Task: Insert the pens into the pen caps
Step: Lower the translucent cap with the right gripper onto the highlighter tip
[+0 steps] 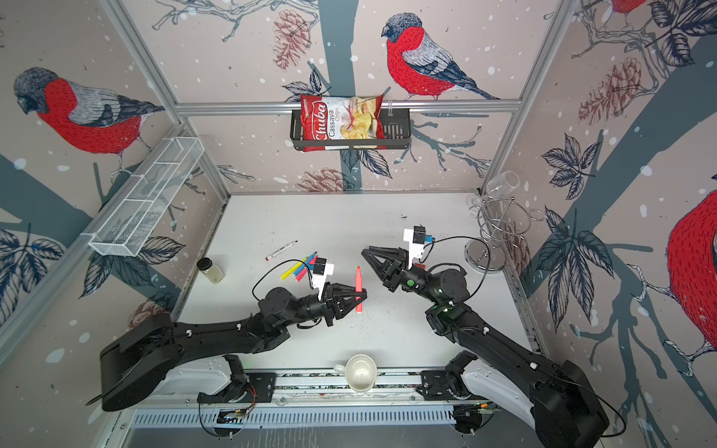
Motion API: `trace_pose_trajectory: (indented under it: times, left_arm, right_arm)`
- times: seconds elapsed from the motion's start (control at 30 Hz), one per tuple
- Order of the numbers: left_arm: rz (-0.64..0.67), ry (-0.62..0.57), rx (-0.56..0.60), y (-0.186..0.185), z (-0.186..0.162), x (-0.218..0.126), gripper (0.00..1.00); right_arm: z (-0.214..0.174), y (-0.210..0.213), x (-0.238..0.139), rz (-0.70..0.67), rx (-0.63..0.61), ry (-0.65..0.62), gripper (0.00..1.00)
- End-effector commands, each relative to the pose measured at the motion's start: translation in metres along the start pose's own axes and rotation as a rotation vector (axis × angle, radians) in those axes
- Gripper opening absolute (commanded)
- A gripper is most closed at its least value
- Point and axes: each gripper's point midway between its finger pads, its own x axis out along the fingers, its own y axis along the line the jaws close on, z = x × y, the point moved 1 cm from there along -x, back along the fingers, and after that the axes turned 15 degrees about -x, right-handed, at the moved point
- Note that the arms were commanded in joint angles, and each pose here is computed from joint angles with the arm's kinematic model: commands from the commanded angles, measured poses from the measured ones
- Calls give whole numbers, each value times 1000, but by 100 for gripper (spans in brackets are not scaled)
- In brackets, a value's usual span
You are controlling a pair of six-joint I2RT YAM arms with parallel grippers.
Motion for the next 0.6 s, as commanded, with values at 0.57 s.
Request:
trace_pose_trajectory:
  times: [0.57]
  left_arm:
    - [-54,-11,31,-13,7,6,0]
  right_arm:
    - [-13,10,-9,48,-25,25,17]
